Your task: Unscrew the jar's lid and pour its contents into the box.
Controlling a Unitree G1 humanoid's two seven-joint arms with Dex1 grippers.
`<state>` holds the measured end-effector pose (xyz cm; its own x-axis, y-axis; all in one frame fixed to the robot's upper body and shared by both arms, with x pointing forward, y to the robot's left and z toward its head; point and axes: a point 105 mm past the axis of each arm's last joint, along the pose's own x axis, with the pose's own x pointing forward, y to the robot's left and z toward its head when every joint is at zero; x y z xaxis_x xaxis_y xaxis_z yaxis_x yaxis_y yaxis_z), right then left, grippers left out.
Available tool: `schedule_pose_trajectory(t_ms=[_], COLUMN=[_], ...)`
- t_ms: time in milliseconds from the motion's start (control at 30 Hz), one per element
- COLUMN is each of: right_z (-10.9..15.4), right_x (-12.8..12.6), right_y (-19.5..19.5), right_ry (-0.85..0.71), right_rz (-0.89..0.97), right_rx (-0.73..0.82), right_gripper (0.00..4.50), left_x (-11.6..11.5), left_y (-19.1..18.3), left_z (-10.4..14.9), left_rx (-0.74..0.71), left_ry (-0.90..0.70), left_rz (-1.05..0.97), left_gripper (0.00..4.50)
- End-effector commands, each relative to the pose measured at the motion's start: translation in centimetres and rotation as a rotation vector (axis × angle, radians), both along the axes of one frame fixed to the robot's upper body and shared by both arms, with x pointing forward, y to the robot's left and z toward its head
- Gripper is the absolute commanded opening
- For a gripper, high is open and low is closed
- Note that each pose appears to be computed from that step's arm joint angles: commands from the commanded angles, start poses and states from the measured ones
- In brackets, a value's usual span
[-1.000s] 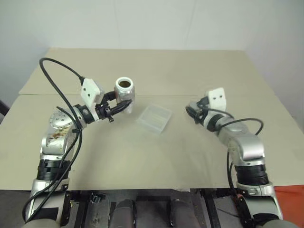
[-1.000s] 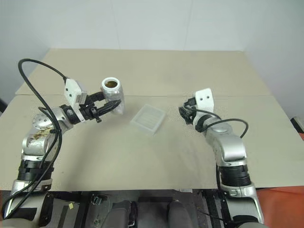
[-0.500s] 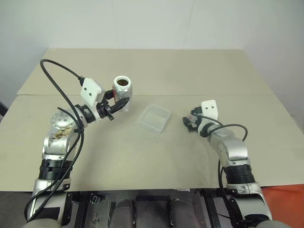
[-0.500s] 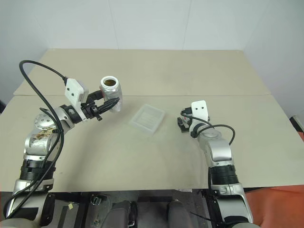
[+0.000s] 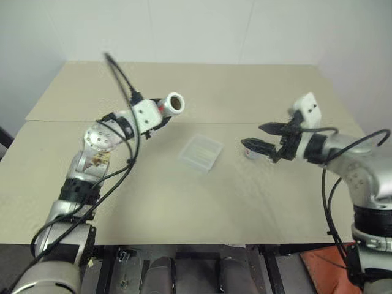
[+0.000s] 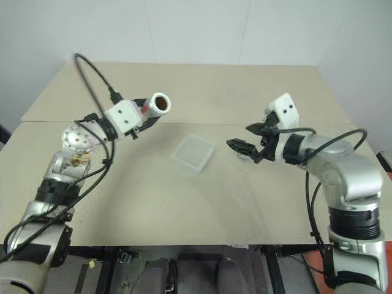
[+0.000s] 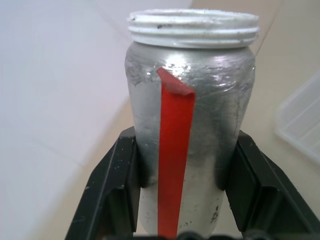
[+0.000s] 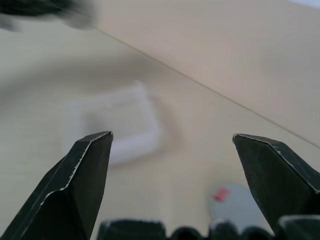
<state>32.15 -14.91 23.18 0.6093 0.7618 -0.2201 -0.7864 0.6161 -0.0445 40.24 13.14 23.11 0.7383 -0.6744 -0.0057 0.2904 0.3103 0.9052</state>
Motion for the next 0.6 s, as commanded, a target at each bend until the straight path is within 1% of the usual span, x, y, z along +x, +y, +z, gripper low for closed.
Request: schedule_pose_trajectory(t_ms=[33, 133, 167, 267, 367, 400, 467, 533, 600], right_z=[1.4, 1.3, 1.3, 1.6, 2.0, 2.0, 2.2, 2.4, 2.5], right_x=[-2.2, -2.1, -1.9, -1.6, -1.6, -1.6, -1.7, -1.7, -1.9], right_y=[1.0, 1.4, 1.4, 1.6, 1.8, 1.9, 2.0, 1.9, 1.9], right_ry=[0.062, 0.069, 0.066, 0.062, 0.062, 0.061, 0.053, 0.043, 0.038], right_rz=[0.190, 0.233, 0.236, 0.244, 0.257, 0.260, 0.259, 0.254, 0.251], right_rx=[0.003, -0.043, -0.051, -0.049, -0.026, -0.021, -0.016, -0.010, -0.002], right_gripper=[4.48, 4.48, 4.48, 4.48, 4.48, 4.48, 4.48, 4.48, 4.48], left_x=[-0.3, 0.2, 0.6, 1.8, 2.2, 2.2, 1.8, 1.5, 1.6], left_y=[-2.7, -4.2, -4.5, -5.4, -6.9, -7.2, -8.4, -9.4, -9.7], left_z=[1.3, 0.9, 0.6, 0.7, 0.6, 0.0, -1.1, -1.1, -0.8], left_rx=[0.351, 0.633, 0.755, 0.962, 1.075, 1.125, 1.142, 1.109, 1.104], left_ry=[-0.303, -0.452, -0.515, -0.690, -0.846, -0.885, -0.962, -1.027, -1.050], left_rz=[-0.121, -0.207, -0.226, -0.245, -0.292, -0.320, -0.383, -0.397, -0.380], left_gripper=[1.96, 1.96, 1.96, 1.96, 1.96, 1.96, 1.96, 1.96, 1.96])
